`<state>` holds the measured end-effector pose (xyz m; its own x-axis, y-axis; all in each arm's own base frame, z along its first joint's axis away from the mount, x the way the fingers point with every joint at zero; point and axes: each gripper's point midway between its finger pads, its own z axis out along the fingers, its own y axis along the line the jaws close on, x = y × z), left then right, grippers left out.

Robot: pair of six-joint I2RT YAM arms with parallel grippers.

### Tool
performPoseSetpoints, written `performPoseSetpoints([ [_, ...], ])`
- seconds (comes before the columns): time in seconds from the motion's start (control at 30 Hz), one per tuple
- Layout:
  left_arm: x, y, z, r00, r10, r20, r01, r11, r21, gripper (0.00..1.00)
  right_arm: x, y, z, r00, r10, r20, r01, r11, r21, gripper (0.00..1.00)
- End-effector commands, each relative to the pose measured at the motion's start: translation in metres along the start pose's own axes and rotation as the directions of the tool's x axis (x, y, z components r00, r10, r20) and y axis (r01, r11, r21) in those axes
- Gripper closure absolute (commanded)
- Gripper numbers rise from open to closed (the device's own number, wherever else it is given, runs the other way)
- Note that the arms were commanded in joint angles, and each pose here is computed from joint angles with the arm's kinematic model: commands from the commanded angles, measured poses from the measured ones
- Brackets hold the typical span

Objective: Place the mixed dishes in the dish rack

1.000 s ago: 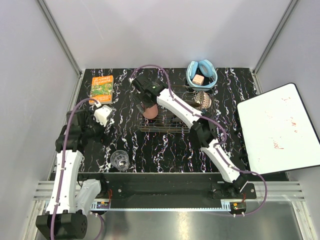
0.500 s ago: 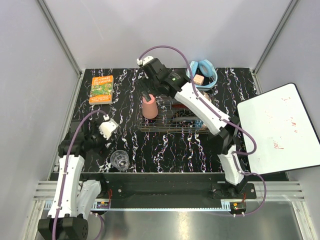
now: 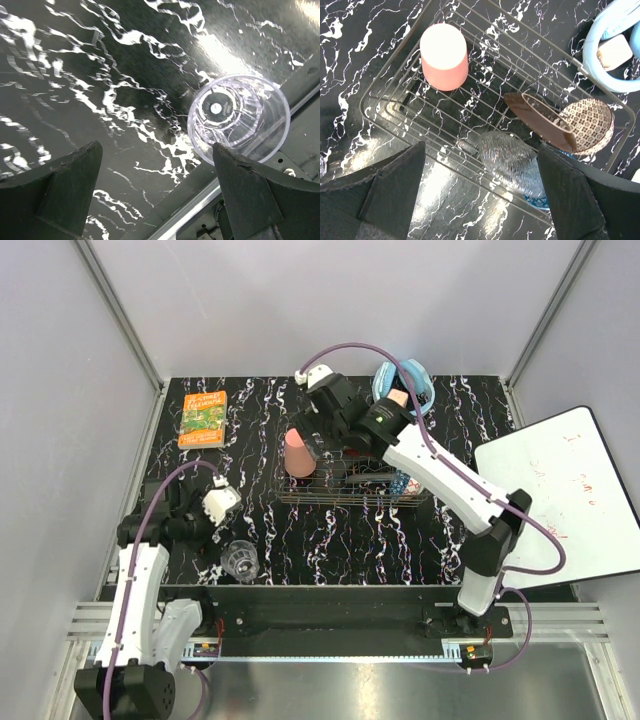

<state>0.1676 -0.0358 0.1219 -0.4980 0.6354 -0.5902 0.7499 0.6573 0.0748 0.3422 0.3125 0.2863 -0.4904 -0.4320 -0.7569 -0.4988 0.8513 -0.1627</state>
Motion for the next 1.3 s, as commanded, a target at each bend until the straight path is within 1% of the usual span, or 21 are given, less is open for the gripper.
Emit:
performPoseSetpoints([
  [0.0, 0.011, -0.003, 0.019, 1.0, 0.02, -0.024, -0.018, 0.997, 0.069, 0.05, -0.016, -0.011, -0.029, 0.989, 0.087, 0.122, -0.089, 0.996, 0.007, 0.0],
  [0.03, 0.011, -0.001, 0.021, 0.999, 0.019, -0.027, -0.017, 0.997, 0.075, 0.05, -0.018, -0.014, -0.037, 0.985, 0.1, 0.14, -0.101, 0.995, 0.003, 0.0],
  [0.2, 0.01, -0.004, 0.03, 0.999, 0.021, -0.05, -0.014, 0.99, 0.142, 0.07, -0.007, -0.016, -0.048, 0.977, 0.133, 0.166, -0.132, 0.991, -0.016, 0.0],
  [0.3, 0.012, -0.01, 0.039, 0.996, 0.037, -0.084, -0.022, 0.984, 0.178, 0.12, -0.002, -0.017, -0.055, 0.969, 0.166, 0.183, -0.163, 0.986, -0.033, 0.0],
  [0.4, 0.014, -0.013, 0.05, 0.991, 0.051, -0.122, -0.027, 0.981, 0.19, 0.26, 0.005, -0.016, -0.058, 0.965, 0.188, 0.183, -0.182, 0.982, -0.048, 0.0],
  [0.43, 0.013, -0.012, 0.053, 0.991, 0.058, -0.123, -0.034, 0.982, 0.187, 0.32, 0.005, -0.016, -0.061, 0.963, 0.194, 0.187, -0.187, 0.981, -0.054, 0.0],
  [0.53, 0.011, -0.012, 0.061, 0.989, 0.051, -0.142, -0.022, 0.981, 0.193, 0.37, 0.013, -0.016, -0.061, 0.962, 0.206, 0.179, -0.199, 0.978, -0.058, 0.03],
  [0.63, 0.009, -0.009, 0.066, 0.988, 0.05, -0.146, -0.022, 0.982, 0.187, 0.46, 0.019, -0.017, -0.063, 0.962, 0.213, 0.172, -0.206, 0.977, -0.056, 0.06],
  [0.73, 0.008, -0.006, 0.069, 0.988, 0.04, -0.152, -0.013, 0.984, 0.175, 0.52, 0.025, -0.019, -0.063, 0.962, 0.218, 0.166, -0.213, 0.976, -0.049, 0.08],
  [0.77, 0.008, -0.005, 0.069, 0.987, 0.038, -0.154, -0.011, 0.985, 0.173, 0.56, 0.028, -0.019, -0.062, 0.962, 0.219, 0.161, -0.214, 0.976, -0.047, 0.09],
  [0.8, 0.008, -0.004, 0.069, 0.987, 0.033, -0.157, -0.006, 0.986, 0.168, 0.65, 0.028, -0.019, -0.063, 0.961, 0.225, 0.161, -0.22, 0.974, -0.048, 0.09],
  [0.87, 0.004, -0.001, 0.069, 0.988, 0.026, -0.153, -0.002, 0.988, 0.154, 0.75, 0.029, -0.019, -0.065, 0.958, 0.234, 0.163, -0.228, 0.972, -0.053, 0.09],
  [0.9, 0.004, 0.001, 0.069, 0.987, 0.021, -0.157, 0.001, 0.99, 0.142, 0.85, 0.03, -0.019, -0.065, 0.958, 0.237, 0.163, -0.231, 0.971, -0.055, 0.09],
  [0.93, -0.002, 0.009, 0.069, 0.989, 0.016, -0.144, 0.0, 0.994, 0.111, 0.91, 0.028, -0.018, -0.068, 0.954, 0.245, 0.173, -0.236, 0.969, -0.067, 0.08],
  [0.97, -0.005, 0.013, 0.068, 0.989, -0.012, -0.145, 0.025, 0.996, 0.085, 1.0, 0.03, -0.017, -0.068, 0.954, 0.246, 0.169, -0.237, 0.969, -0.071, 0.06],
  [1.0, -0.006, 0.02, 0.066, 0.988, -0.022, -0.155, 0.031, 0.998, 0.051, 1.0, 0.029, -0.018, -0.069, 0.952, 0.251, 0.173, -0.242, 0.968, -0.072, 0.05],
  [1.1, -0.028, 0.026, 0.052, 0.993, -0.047, -0.108, 0.05, 0.999, 0.022, 1.0, 0.03, -0.016, -0.072, 0.947, 0.27, 0.174, -0.258, 0.962, -0.089, 0.02],
  [1.17, -0.055, 0.032, 0.034, 0.998, -0.059, -0.031, 0.059, 0.998, -0.008, 1.0, 0.029, -0.012, -0.075, 0.938, 0.298, 0.177, -0.28, 0.952, -0.122, 0.0],
  [1.2, -0.064, 0.027, 0.026, 0.997, -0.072, -0.004, 0.072, 0.997, 0.011, 1.0, 0.029, -0.01, -0.077, 0.933, 0.313, 0.179, -0.291, 0.947, -0.136, 0.0],
  [1.23, -0.086, 0.031, 0.01, 0.996, -0.062, 0.059, 0.062, 0.998, -0.005, 1.0, 0.024, -0.005, -0.084, 0.923, 0.332, 0.194, -0.299, 0.937, -0.18, 0.0],
  [1.27, -0.1, 0.028, -0.002, 0.991, -0.08, 0.106, 0.08, 0.997, -0.002, 1.0, 0.027, -0.001, -0.082, 0.917, 0.354, 0.185, -0.317, 0.926, -0.202, 0.01],
])
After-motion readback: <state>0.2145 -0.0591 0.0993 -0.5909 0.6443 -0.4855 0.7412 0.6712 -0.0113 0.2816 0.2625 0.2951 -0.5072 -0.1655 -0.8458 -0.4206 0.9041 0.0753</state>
